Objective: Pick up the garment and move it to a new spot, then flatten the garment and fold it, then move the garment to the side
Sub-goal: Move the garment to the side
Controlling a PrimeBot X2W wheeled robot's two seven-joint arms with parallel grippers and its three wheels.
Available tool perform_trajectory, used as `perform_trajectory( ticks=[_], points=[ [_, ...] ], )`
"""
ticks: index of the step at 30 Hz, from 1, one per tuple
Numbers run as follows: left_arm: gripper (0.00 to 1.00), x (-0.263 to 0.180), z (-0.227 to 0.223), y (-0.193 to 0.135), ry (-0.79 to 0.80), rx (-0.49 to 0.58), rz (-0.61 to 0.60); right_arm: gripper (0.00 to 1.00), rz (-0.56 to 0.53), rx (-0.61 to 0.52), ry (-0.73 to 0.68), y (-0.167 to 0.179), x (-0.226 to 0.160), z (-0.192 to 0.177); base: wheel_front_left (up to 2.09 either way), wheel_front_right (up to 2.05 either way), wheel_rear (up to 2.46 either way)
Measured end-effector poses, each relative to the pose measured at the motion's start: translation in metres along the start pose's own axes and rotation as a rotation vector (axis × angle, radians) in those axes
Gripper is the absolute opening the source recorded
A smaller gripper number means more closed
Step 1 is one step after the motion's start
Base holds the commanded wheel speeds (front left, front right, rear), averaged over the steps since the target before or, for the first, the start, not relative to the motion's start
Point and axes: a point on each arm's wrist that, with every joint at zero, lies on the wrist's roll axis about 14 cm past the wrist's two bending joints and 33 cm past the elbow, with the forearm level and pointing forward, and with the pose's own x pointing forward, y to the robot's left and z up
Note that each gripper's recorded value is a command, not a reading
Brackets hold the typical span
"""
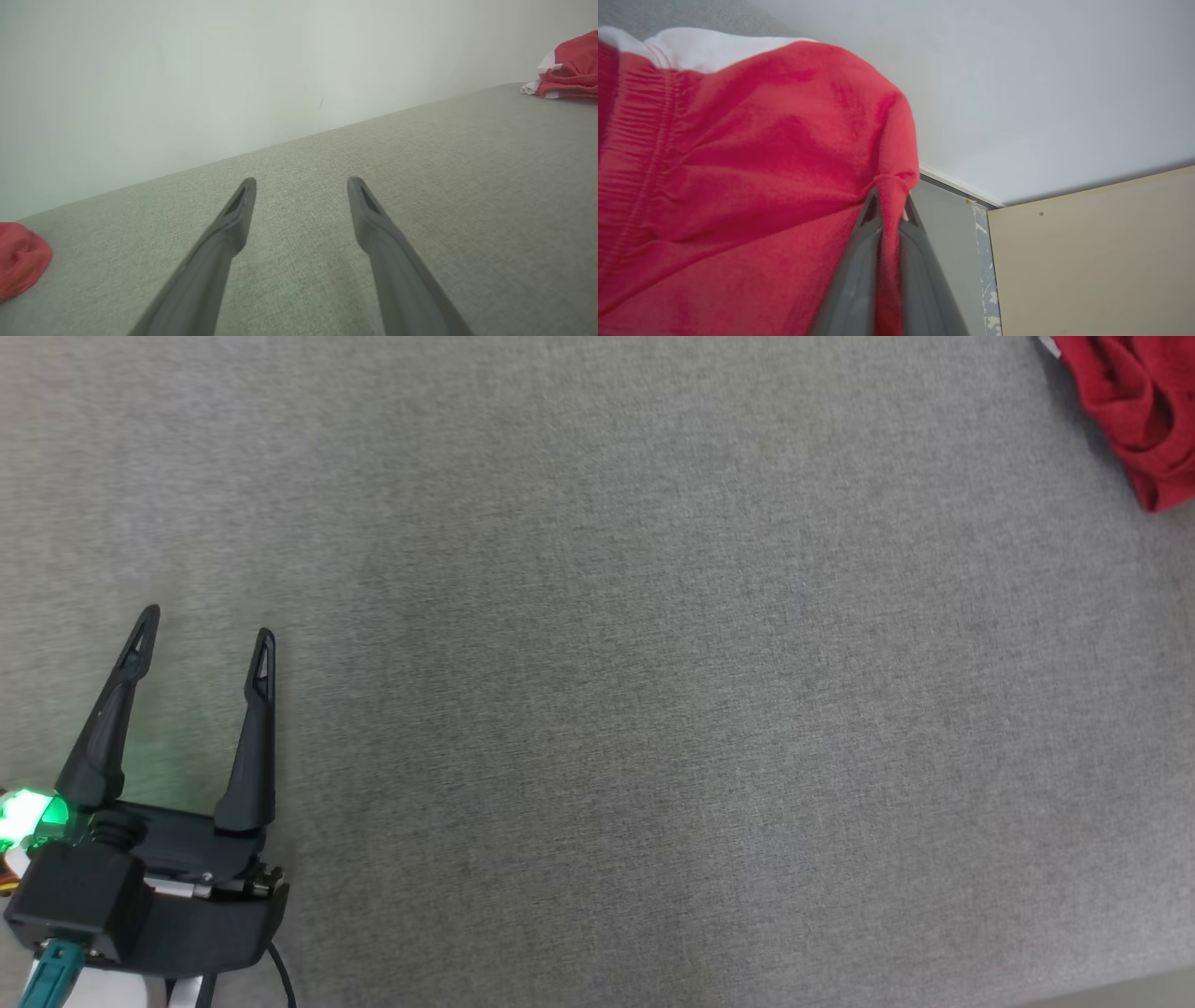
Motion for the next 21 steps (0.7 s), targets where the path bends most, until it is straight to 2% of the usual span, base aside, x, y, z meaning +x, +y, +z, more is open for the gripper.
perform_trajectory(
  ticks=[3,4,5,6,7,15,19,21],
  points=[
    [1.0,0.004,-0.007,-0.005,0.006,-0.01,-0.014,0.0,-0.001,-0.008,0.009,0.001,0.003,-0.004,0.0,0.0,0.0],
    [1.0,0.005,-0.01,-0.006,0.01,-0.013,-0.018,0.16,-0.004,-0.014,0.014,0.0,0.004,-0.005,0.0,0.0,0.0],
    [1.0,0.007,-0.011,-0.007,0.011,-0.016,-0.021,0.41,-0.004,-0.022,0.007,0.0,0.005,-0.004,0.0,0.0,0.0],
    [1.0,0.008,-0.013,-0.008,0.011,-0.018,-0.024,0.79,-0.004,-0.032,0.003,0.0,0.006,-0.002,0.0,0.0,0.0],
    [1.0,0.009,-0.013,-0.009,0.012,-0.018,-0.026,1.0,-0.005,-0.035,-0.001,0.001,0.007,-0.001,0.0,0.0,0.0],
    [1.0,0.004,-0.002,-0.004,0.0,-0.025,0.011,1.0,-0.054,-0.053,-0.041,-0.022,-0.007,0.01,0.0,0.0,0.0],
    [1.0,-0.01,0.008,0.004,0.0,-0.043,0.062,1.0,-0.064,0.013,-0.175,-0.024,-0.021,0.041,0.0,0.0,0.0],
    [1.0,-0.019,0.011,0.007,0.011,-0.043,0.084,1.0,-0.054,0.012,-0.226,-0.022,-0.03,0.052,0.0,0.0,0.0]
  ],
)
